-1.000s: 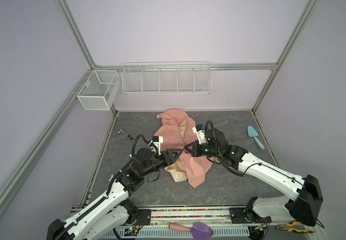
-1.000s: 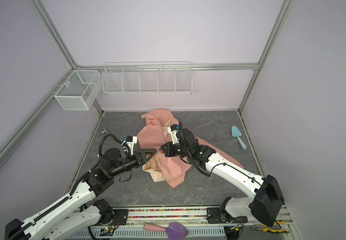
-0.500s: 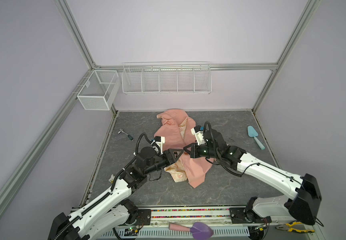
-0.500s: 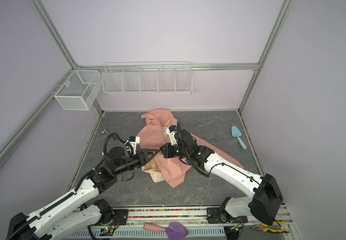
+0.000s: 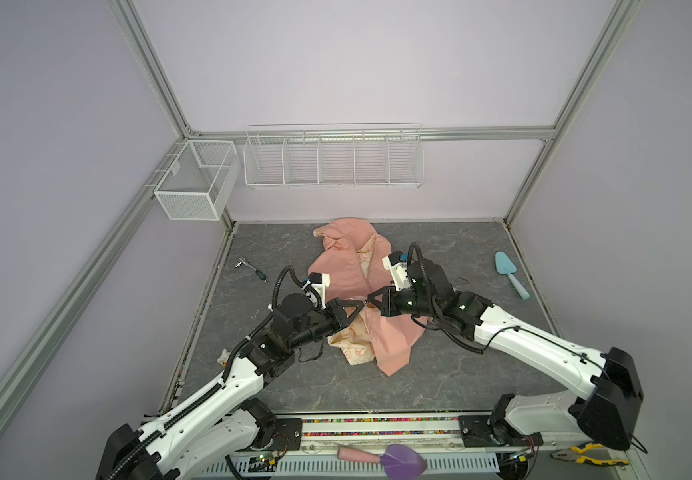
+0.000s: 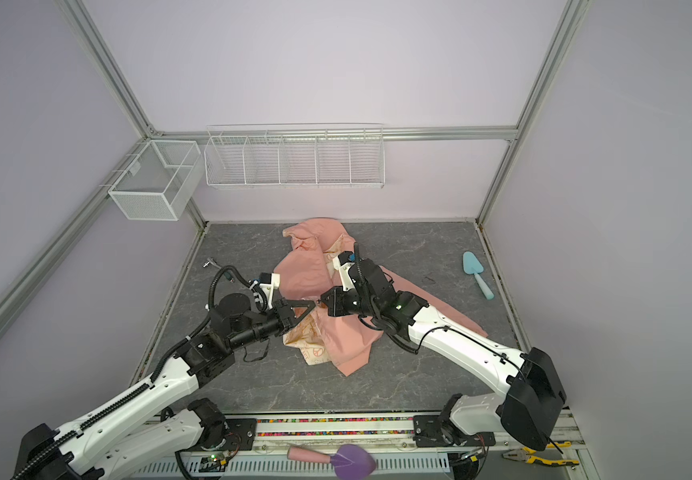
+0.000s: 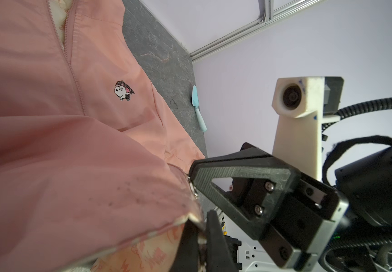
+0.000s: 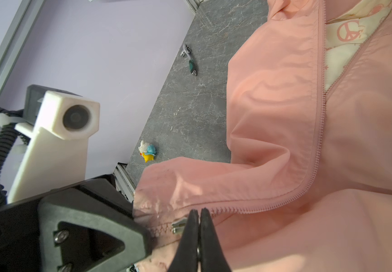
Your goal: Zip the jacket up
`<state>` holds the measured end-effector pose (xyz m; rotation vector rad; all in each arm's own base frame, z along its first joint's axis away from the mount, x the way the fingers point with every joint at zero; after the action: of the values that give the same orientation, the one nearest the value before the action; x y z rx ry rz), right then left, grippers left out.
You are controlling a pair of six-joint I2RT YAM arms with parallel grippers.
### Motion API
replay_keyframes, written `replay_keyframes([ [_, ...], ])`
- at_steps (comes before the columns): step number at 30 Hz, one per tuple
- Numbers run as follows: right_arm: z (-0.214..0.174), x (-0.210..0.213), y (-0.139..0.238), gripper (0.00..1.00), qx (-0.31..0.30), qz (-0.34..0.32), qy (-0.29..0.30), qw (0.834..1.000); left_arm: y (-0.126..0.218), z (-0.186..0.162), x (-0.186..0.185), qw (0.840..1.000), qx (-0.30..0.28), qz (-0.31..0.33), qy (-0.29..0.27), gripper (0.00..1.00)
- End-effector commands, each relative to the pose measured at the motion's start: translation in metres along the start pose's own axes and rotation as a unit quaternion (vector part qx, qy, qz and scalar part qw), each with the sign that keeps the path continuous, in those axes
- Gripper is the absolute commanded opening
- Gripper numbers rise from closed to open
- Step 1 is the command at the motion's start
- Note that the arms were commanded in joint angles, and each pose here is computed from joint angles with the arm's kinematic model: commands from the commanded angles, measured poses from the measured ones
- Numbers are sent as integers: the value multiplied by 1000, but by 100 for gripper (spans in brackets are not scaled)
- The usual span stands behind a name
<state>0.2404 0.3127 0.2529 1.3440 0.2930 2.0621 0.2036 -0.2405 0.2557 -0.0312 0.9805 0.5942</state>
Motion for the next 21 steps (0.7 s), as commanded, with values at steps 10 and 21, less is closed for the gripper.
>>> replay_keyframes([
  [10, 19, -38, 5, 6, -38, -78, -4, 996, 16, 7, 0, 999, -23, 10, -19, 0],
  [21, 32, -43, 8, 18, -33, -111, 11, 993, 21, 12, 8, 998, -36, 33, -29, 0],
])
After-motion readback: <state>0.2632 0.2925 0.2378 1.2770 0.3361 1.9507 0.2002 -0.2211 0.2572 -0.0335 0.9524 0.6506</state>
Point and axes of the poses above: each gripper's point midway between its finger pads, its own y axis back along the fingers, its own x axis along the line the jaws close on, z = x × y, the point moved 3 cm from there along y, back along the fingers, and after that the axes turned 13 degrees about -y, right-handed, at the moved point
